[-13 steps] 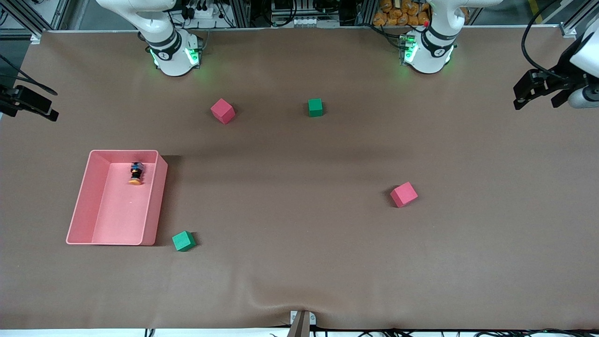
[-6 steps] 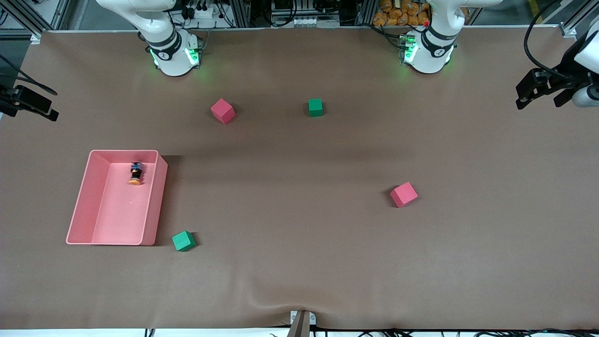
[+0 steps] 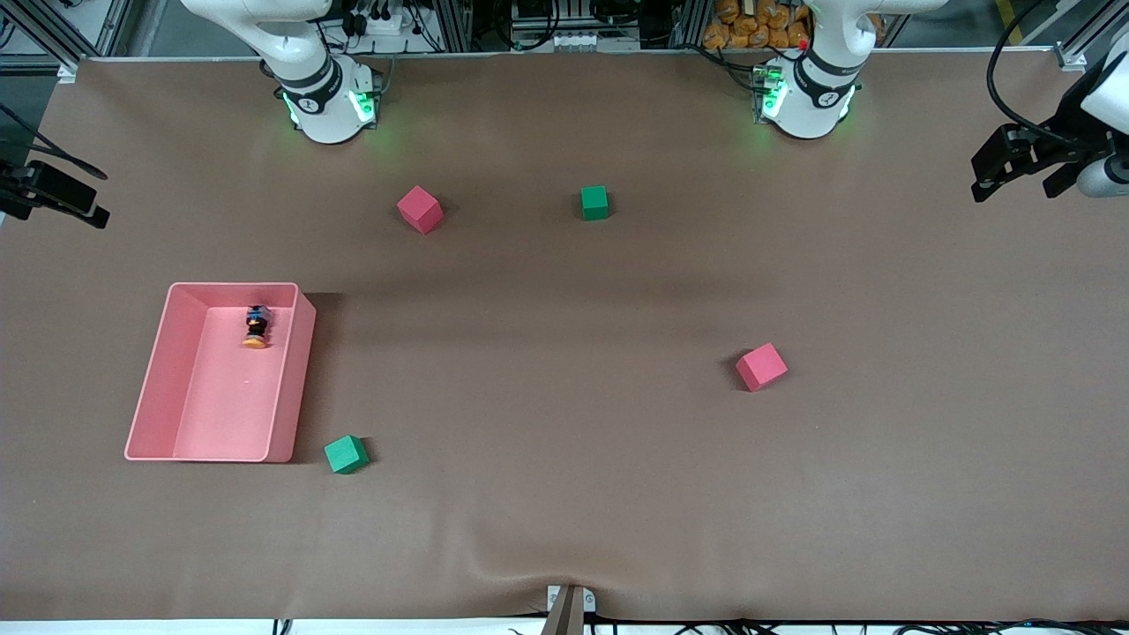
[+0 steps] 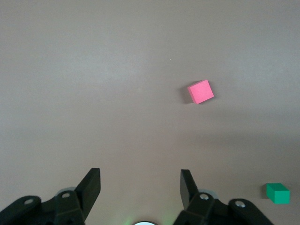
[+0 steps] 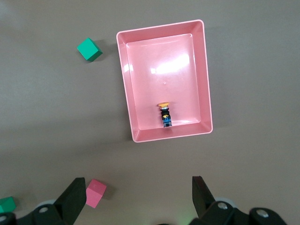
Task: Place and upright button with both arms
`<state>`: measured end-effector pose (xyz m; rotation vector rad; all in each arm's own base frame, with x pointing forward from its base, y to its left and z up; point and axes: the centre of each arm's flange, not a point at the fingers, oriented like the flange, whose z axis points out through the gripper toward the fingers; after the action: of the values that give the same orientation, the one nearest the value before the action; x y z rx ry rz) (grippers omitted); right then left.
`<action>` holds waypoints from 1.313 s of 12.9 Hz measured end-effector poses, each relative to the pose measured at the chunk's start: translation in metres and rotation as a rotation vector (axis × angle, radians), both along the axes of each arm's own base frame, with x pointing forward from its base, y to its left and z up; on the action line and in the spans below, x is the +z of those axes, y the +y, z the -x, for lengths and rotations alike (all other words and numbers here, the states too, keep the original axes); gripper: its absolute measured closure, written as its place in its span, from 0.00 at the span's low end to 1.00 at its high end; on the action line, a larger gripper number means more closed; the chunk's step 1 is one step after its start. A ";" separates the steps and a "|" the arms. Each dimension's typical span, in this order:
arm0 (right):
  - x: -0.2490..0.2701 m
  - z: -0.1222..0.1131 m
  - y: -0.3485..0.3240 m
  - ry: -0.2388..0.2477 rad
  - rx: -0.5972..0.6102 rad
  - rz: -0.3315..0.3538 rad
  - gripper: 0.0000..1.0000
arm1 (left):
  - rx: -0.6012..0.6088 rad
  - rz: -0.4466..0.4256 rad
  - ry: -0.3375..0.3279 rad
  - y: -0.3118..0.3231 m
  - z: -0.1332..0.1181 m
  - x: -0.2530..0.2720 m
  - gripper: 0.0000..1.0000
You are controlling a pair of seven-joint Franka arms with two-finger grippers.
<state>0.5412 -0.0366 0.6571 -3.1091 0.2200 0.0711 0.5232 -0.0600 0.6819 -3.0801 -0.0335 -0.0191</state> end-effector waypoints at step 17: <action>-0.253 -0.054 -0.008 0.424 -0.009 -0.019 0.00 | -0.046 0.000 0.002 -0.024 0.002 -0.001 0.23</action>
<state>0.5956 -0.0445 0.4041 -3.0341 0.2367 0.7274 0.5208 -0.0843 0.6805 -3.0801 0.0368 -0.0176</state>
